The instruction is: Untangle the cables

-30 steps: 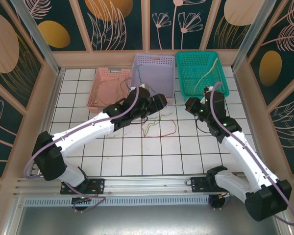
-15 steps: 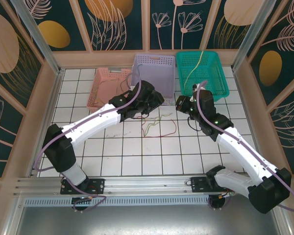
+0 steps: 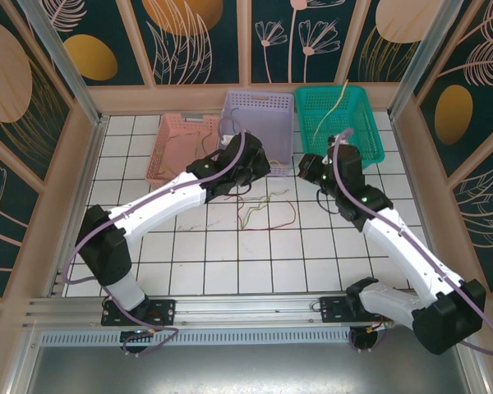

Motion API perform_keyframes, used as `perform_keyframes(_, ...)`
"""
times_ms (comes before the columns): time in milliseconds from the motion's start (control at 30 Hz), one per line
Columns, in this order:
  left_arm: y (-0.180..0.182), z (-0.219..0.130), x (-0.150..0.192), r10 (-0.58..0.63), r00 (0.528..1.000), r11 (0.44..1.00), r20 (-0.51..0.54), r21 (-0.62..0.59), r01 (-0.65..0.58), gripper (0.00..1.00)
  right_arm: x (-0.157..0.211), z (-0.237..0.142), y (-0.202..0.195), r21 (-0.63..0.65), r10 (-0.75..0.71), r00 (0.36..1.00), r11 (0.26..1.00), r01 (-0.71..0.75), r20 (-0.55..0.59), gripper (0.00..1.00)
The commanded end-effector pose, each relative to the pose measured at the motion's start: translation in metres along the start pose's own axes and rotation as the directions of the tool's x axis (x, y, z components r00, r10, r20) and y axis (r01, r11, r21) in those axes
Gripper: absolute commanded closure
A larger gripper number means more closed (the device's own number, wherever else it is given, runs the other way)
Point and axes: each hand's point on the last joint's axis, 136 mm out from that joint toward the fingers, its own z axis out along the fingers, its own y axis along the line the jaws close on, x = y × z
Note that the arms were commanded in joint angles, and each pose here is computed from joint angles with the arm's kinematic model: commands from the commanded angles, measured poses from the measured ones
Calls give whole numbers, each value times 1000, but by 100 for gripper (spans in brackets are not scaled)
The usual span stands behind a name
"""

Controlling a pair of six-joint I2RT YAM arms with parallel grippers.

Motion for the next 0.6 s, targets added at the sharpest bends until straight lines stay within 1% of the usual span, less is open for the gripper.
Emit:
perform_keyframes(0, -20, -31, -13, 126, 988, 979, 88, 149, -138, 100, -42, 8, -5, -15, 121, 991, 993, -120, 49, 100)
perform_keyframes(100, -24, -52, -4, 219, 966, 940, 139, 237, -247, 100, -69, 23, -19, -14, 211, 977, 978, -210, 34, 100)
perform_keyframes(133, -26, -61, -2, 238, 956, 921, 171, 274, -278, 100, -76, 29, -23, -9, 247, 969, 969, -247, 14, 100)
perform_keyframes(200, -22, -78, -2, 223, 947, 903, 233, 317, -291, 100, -84, 43, -31, 11, 315, 948, 949, -315, -34, 100)
perform_keyframes(233, -17, -86, -3, 196, 943, 898, 269, 336, -282, 100, -88, 48, -37, 22, 351, 935, 936, -350, -49, 100)
perform_keyframes(333, 0, -116, -20, 44, 921, 897, 388, 391, -207, 100, -93, 61, -49, 36, 456, 886, 890, -454, -88, 100)
perform_keyframes(400, 10, -130, -29, -46, 899, 899, 435, 411, -153, 100, -93, 66, -49, 27, 483, 869, 875, -483, -111, 100)
perform_keyframes(467, 15, -137, -35, -90, 885, 901, 456, 417, -123, 100, -93, 69, -39, -1, 472, 873, 880, -476, -127, 100)
perform_keyframes(567, 19, -145, -44, -120, 867, 910, 483, 402, -98, 100, -82, 70, -21, -21, 399, 903, 913, -407, -160, 100)
